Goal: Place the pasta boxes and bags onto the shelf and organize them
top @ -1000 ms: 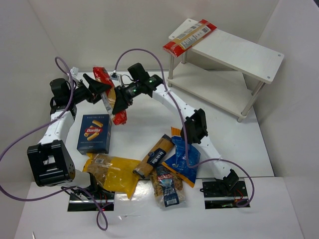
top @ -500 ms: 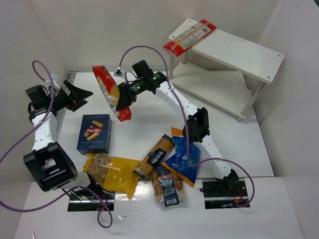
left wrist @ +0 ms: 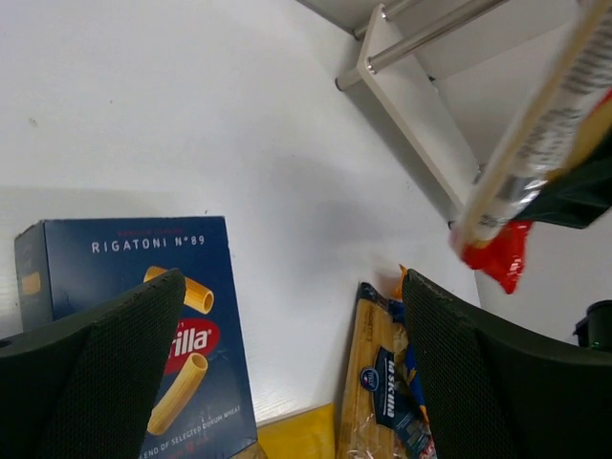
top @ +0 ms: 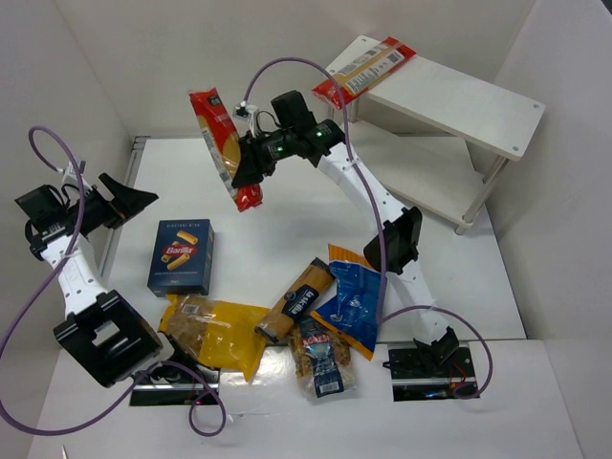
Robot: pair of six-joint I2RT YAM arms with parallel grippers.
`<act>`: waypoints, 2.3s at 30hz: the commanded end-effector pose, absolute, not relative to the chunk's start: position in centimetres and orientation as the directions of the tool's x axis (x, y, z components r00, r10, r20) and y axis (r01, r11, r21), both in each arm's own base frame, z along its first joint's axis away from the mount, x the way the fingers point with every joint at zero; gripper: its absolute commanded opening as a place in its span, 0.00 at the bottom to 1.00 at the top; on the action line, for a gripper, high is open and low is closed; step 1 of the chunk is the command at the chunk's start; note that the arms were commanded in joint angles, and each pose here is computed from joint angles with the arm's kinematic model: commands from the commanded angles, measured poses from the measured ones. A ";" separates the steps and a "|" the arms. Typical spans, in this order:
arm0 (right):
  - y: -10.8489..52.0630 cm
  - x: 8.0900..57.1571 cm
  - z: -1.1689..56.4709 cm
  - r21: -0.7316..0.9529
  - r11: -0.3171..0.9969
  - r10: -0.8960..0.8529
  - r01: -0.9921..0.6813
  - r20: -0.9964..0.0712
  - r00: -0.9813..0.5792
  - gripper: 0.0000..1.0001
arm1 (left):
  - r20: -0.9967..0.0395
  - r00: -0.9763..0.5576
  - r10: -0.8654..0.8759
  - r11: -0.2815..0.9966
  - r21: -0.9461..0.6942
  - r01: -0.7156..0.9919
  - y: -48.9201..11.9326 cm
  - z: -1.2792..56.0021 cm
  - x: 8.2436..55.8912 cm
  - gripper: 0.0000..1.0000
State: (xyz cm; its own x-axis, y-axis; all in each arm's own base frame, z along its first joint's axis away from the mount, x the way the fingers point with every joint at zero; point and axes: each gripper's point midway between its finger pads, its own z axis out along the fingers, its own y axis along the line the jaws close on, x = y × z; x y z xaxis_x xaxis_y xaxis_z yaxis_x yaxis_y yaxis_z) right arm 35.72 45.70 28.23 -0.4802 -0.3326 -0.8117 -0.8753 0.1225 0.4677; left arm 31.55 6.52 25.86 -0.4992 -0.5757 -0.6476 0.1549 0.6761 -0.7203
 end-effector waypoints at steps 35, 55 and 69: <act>26.4 33.2 56.4 -0.171 0.720 -0.113 -0.673 -0.985 0.129 0.00 | -0.828 -0.474 -0.299 0.892 -0.419 0.169 5.5 23.6 28.5 0.99; 24.4 32.5 20.6 -0.304 0.561 -0.696 -0.770 -0.676 -0.241 1.00 | -0.896 -0.423 -0.134 0.968 -0.209 0.138 5.0 25.3 26.7 0.99; 18.6 35.8 12.2 -0.266 0.542 -0.750 -0.797 -0.580 -0.317 1.00 | -0.914 -0.382 -0.135 0.971 -0.199 0.132 4.6 25.9 26.4 0.99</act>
State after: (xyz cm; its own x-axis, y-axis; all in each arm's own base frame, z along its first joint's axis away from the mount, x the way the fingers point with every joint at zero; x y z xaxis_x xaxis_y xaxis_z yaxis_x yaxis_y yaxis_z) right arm 33.97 18.43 12.75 -0.3644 -0.7426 -0.5619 -0.7840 0.5702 -0.2452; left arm 26.09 4.37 25.11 -0.4187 -0.1667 -0.8927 0.1176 0.9648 -0.2353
